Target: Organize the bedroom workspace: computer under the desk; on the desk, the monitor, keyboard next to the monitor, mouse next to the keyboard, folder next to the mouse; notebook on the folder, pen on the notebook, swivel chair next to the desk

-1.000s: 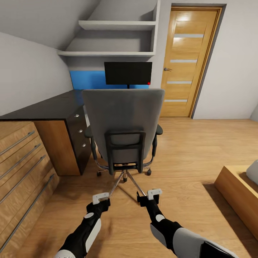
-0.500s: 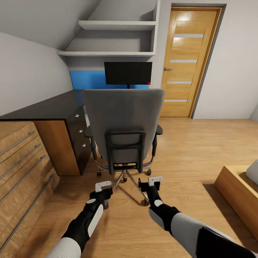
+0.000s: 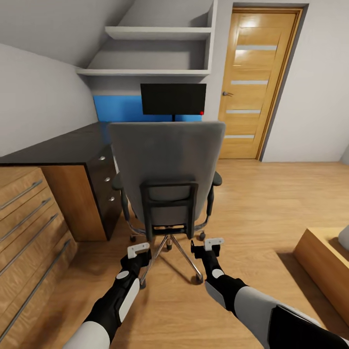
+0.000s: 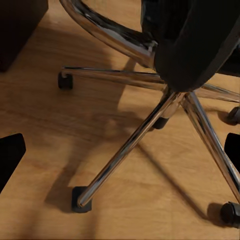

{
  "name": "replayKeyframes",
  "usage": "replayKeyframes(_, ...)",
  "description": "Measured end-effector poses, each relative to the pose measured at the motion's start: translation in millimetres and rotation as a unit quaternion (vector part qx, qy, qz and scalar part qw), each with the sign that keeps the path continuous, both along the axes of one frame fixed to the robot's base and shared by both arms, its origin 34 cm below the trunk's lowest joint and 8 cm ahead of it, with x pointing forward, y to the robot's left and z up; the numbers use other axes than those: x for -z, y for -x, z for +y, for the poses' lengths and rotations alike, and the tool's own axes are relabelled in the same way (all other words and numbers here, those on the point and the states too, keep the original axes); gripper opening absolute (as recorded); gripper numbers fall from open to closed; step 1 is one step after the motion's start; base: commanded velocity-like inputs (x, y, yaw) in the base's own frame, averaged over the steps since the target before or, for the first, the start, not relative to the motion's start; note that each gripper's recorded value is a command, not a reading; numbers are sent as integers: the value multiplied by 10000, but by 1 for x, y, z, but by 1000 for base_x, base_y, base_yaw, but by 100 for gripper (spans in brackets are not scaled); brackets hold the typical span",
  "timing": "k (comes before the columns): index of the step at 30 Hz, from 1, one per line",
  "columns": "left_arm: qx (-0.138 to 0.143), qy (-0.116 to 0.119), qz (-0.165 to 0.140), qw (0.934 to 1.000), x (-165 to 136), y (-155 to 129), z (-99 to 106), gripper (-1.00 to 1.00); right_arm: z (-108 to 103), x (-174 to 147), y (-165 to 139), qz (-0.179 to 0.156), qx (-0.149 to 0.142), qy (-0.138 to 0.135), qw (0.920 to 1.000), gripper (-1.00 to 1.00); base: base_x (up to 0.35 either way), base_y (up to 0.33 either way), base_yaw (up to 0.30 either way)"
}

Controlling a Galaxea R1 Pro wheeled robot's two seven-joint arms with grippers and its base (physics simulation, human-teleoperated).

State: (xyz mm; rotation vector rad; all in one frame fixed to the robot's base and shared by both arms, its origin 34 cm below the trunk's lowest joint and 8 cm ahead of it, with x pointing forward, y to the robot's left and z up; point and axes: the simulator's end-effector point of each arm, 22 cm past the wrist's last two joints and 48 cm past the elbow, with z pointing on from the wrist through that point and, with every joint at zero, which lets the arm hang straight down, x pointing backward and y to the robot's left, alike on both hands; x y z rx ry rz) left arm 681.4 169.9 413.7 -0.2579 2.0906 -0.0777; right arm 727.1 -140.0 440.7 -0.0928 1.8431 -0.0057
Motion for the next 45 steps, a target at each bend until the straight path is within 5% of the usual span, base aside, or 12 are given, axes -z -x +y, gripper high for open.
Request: replayKeyframes(45, -20, -26, 86, 10000, 8, 4, 2, 100, 0, -2, 0, -55, -22, 8, 10000, 100, 316, 0, 0)
